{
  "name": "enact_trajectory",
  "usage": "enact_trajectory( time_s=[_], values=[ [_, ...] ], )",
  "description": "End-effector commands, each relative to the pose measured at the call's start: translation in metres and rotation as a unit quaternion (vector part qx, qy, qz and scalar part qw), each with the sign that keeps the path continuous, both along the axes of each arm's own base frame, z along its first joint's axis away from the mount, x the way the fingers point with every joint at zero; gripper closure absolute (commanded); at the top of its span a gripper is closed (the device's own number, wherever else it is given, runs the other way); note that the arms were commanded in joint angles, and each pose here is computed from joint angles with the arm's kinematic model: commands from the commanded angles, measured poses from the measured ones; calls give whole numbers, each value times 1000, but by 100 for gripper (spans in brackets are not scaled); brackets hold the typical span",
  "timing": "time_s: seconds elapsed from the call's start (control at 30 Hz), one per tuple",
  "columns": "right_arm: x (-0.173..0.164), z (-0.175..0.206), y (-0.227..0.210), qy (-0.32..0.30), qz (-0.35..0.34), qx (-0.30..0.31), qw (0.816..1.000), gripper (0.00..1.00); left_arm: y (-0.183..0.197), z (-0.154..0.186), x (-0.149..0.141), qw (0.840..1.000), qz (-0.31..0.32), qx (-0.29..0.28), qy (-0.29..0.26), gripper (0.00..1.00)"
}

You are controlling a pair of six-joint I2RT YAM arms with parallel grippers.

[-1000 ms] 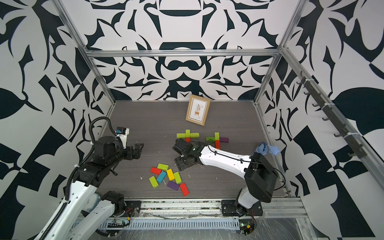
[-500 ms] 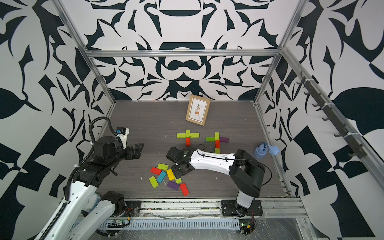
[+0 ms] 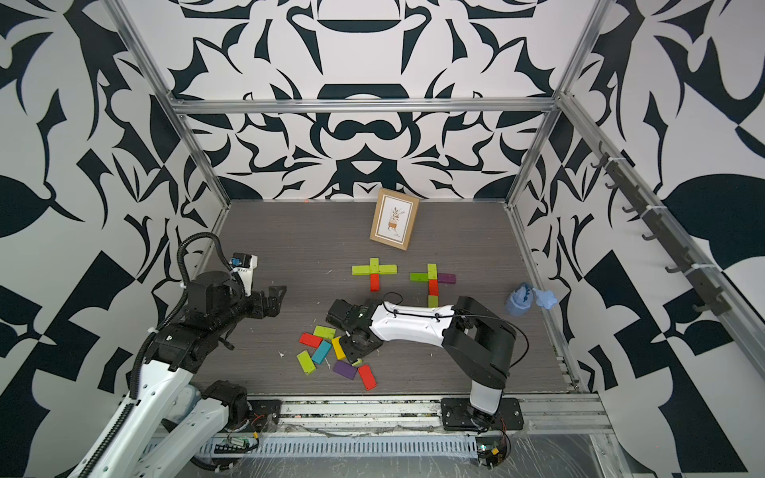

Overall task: Assemble the letter t with building blocks
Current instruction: Pick up the building block from the center of the board.

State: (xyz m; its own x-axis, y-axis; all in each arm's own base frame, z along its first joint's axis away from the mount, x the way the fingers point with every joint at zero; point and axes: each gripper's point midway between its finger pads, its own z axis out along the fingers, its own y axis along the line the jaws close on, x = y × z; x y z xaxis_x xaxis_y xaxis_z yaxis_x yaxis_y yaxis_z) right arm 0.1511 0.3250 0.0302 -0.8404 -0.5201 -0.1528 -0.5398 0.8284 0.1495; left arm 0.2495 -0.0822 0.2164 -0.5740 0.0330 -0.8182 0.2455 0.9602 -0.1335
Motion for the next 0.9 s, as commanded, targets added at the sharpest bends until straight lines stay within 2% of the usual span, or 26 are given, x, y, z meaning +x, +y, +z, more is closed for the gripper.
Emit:
enact_trajectory(
  time_s=[0.0, 0.47, 0.87],
  values=[
    [-2, 8, 12, 3, -1, 13, 1000, 44, -1, -1, 0, 1000, -1, -4, 1, 0],
    [11, 2, -4, -25, -44, -44, 998, 55, -1, -1, -1, 1000, 0, -4, 0, 0],
    [29, -2, -4, -36, -82, -46, 995, 64, -1, -1, -1, 1000, -1, -5, 0, 0]
  ],
)
